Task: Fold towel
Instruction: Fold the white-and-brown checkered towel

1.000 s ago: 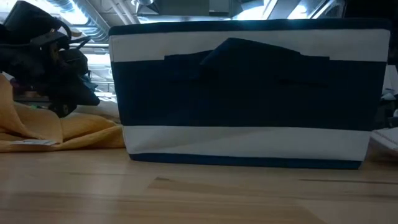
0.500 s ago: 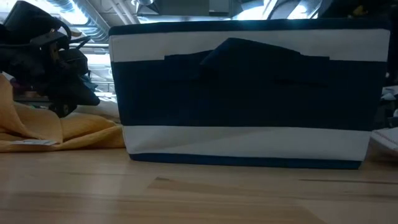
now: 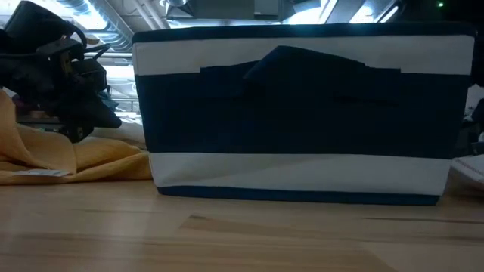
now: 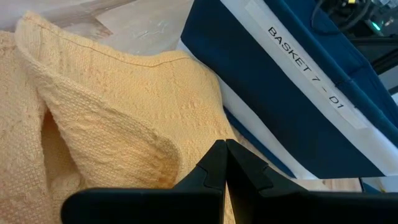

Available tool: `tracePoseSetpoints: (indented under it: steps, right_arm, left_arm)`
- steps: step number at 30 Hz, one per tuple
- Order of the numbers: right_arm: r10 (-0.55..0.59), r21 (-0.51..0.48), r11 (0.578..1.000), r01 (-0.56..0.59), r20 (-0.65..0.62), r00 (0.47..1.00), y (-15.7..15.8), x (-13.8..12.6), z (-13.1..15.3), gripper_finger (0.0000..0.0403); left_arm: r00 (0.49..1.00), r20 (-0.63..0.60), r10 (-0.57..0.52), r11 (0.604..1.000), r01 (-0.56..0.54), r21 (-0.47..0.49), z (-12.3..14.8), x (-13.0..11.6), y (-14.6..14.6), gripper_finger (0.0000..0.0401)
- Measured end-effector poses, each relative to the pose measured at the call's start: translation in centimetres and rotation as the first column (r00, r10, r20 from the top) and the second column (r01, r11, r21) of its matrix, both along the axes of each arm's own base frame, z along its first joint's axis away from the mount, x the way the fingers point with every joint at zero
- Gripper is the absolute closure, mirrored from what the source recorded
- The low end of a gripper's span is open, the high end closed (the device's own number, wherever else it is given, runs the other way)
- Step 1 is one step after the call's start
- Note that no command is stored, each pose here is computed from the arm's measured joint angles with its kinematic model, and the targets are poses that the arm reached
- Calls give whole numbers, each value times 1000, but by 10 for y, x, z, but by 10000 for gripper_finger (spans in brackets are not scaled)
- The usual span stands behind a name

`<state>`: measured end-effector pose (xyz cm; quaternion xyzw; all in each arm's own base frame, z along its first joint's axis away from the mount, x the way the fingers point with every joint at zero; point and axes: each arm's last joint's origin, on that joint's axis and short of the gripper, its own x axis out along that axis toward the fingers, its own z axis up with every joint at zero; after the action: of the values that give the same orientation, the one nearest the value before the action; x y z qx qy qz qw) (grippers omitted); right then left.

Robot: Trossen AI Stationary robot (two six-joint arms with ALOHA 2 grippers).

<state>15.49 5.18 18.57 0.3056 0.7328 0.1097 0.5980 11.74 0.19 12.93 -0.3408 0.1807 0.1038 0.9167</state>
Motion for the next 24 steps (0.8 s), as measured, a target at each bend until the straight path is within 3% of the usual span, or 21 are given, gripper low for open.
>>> tracePoseSetpoints:
  steps: [8,12,15,20,24]
  right_arm:
    - [74,-117,990,-81,-56,996,12,4,-15,221]
    - [70,-99,992,-75,-47,996,14,9,-19,233]
    - [71,-71,995,-72,-10,997,16,15,-21,271]
    - [72,-54,996,-70,38,997,17,19,-21,378]
    - [56,-55,997,-55,28,998,17,19,-21,382]
  left_arm:
    - [1000,0,0,1000,0,0,0,0,0,401]
    - [1000,0,0,1000,0,0,0,0,0,401]
    - [1000,0,0,1000,0,0,0,0,0,401]
    - [1000,0,0,1000,0,1,0,0,0,401]
    - [1000,0,0,1000,0,0,0,0,0,401]
